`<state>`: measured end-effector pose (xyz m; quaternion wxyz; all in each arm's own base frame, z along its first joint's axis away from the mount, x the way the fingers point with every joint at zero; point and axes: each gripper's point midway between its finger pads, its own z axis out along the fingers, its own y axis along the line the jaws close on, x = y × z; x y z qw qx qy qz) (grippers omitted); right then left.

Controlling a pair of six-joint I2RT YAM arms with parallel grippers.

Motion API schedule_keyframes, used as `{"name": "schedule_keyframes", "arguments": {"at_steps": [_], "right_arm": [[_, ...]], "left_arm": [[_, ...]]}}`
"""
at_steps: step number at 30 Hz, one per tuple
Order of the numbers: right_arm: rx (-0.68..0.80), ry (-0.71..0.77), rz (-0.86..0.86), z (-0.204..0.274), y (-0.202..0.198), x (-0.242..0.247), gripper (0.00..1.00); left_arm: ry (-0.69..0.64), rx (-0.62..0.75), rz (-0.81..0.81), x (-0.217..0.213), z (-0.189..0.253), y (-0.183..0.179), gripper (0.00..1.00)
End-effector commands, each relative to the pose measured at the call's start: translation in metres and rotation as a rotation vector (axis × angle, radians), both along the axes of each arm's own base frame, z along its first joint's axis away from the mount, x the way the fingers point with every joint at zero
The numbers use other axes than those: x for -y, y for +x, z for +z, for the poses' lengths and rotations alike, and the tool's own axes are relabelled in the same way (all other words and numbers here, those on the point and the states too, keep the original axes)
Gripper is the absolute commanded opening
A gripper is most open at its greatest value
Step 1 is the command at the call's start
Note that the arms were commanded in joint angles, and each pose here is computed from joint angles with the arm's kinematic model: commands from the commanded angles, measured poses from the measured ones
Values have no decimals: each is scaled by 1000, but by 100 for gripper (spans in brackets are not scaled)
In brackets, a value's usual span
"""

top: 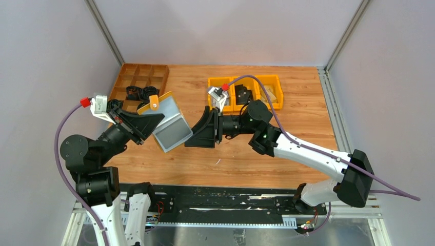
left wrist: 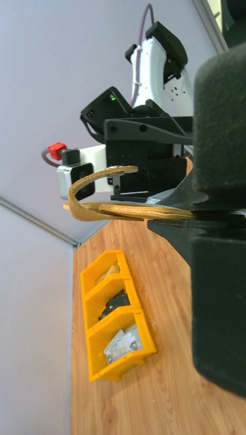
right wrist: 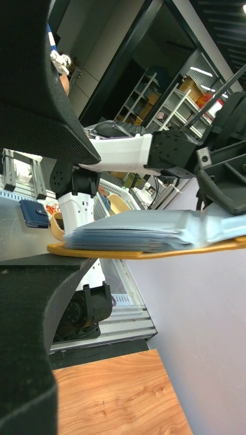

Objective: Take the credit cards out of the card holder
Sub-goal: Remove the credit card from the card holder.

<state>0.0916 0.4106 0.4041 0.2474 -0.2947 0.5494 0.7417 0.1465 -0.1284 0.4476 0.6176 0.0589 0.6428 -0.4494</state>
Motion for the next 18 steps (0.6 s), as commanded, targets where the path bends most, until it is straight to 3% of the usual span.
{"name": "schedule_keyframes", "arguments": {"at_steps": [1, 6, 18], "right_arm": [[70, 68, 5, 11, -10, 9, 63], [77, 40, -17, 8, -3, 5, 52], [123, 92, -40, 6, -1, 12, 48]], "left_arm": [[-55, -7, 7, -2, 10, 6, 0], [-44, -18, -57, 4, 8, 3, 0], [-74, -31, -108, 10, 13, -2, 0]]}}
